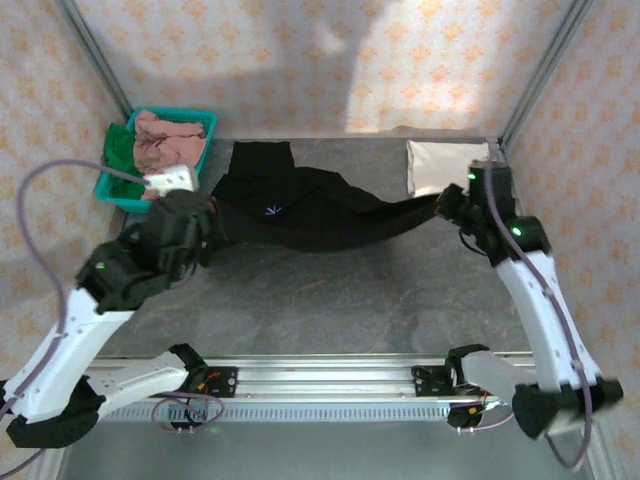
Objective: Fold and stack the t-shirts
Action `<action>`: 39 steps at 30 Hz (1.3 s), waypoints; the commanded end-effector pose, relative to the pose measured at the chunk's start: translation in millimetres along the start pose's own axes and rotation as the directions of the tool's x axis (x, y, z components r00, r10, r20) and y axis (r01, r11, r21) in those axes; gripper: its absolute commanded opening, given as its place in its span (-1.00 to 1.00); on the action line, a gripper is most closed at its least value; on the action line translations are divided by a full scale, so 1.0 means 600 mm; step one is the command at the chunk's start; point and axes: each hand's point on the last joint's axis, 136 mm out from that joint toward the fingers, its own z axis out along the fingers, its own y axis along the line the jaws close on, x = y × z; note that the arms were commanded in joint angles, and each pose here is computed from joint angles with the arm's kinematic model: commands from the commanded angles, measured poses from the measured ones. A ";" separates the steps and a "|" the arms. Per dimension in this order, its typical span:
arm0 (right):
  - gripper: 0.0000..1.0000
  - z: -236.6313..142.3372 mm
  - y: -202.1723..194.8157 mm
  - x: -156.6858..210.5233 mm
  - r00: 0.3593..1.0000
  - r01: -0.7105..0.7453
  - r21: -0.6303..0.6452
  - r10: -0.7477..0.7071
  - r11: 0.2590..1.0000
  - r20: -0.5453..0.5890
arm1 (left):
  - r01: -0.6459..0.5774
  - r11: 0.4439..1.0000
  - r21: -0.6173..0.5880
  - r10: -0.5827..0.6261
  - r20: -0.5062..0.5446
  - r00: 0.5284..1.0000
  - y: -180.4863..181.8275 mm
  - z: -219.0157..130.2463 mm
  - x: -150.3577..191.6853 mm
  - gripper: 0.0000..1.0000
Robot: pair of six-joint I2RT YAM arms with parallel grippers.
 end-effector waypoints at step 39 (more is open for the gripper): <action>-1.00 0.019 0.127 -0.358 0.915 -0.108 0.027 0.089 0.994 0.393 | 0.031 0.953 0.301 -0.121 0.283 0.951 -0.025 0.089 -0.376 -1.00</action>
